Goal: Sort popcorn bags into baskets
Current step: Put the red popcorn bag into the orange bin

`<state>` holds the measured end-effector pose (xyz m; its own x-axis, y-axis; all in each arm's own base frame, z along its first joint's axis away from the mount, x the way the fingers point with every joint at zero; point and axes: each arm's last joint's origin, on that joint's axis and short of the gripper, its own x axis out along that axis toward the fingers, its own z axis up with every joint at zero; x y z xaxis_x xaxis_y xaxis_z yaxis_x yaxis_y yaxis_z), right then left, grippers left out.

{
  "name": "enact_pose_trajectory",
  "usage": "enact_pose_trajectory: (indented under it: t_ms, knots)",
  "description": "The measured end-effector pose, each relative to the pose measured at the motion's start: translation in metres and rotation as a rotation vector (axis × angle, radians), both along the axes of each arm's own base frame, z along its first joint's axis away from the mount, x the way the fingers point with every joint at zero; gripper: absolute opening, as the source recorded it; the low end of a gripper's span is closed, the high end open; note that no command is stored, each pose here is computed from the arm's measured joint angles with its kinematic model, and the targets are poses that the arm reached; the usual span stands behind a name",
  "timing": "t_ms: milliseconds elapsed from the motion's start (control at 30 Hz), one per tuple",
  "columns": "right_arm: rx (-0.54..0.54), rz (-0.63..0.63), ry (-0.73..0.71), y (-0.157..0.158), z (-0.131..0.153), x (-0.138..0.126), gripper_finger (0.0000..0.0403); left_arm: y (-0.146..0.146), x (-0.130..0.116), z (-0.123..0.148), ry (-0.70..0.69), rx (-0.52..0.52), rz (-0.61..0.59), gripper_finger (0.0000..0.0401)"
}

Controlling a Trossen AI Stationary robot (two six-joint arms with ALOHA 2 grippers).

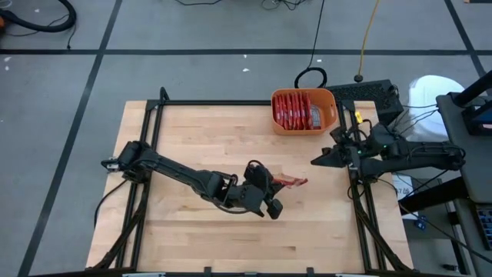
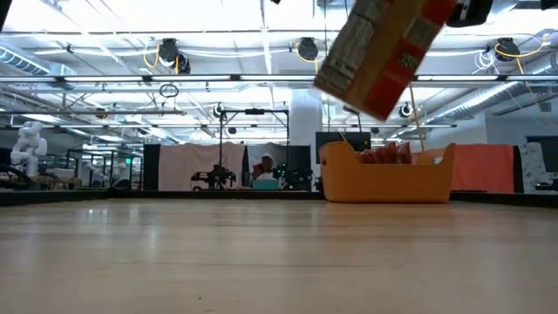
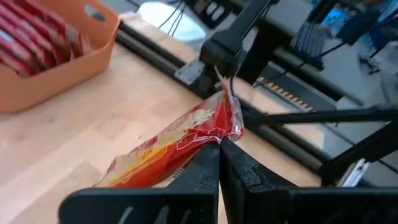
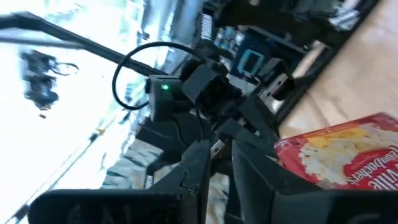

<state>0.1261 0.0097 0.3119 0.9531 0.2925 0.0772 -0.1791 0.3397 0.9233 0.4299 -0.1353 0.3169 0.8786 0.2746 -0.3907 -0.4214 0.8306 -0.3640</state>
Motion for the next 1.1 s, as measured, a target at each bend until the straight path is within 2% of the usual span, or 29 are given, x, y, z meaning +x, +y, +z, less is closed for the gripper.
enact_pose_trajectory:
  t_ms: [233,567,667,833,1100]
  knots:
    - [0.015,-0.019,-0.053,0.0,0.003,-0.001,0.0061,0.007,-0.012,0.027,-0.034,0.041,-0.055,0.0]
    - [0.053,-0.037,-0.109,-0.001,0.009,-0.001,0.0061,0.026,-0.035,0.069,-0.088,0.158,-0.08,0.0]
    - [0.097,-0.052,-0.127,-0.001,0.012,-0.002,0.0061,0.032,-0.042,0.078,-0.094,0.184,-0.079,0.0]
    - [0.203,-0.021,-0.117,0.001,0.014,-0.003,0.0061,0.045,-0.051,0.092,-0.129,0.148,-0.055,0.0]
    - [0.332,-0.021,-0.215,0.007,0.021,-0.005,0.0061,0.056,-0.067,0.113,-0.147,0.255,-0.075,0.0]
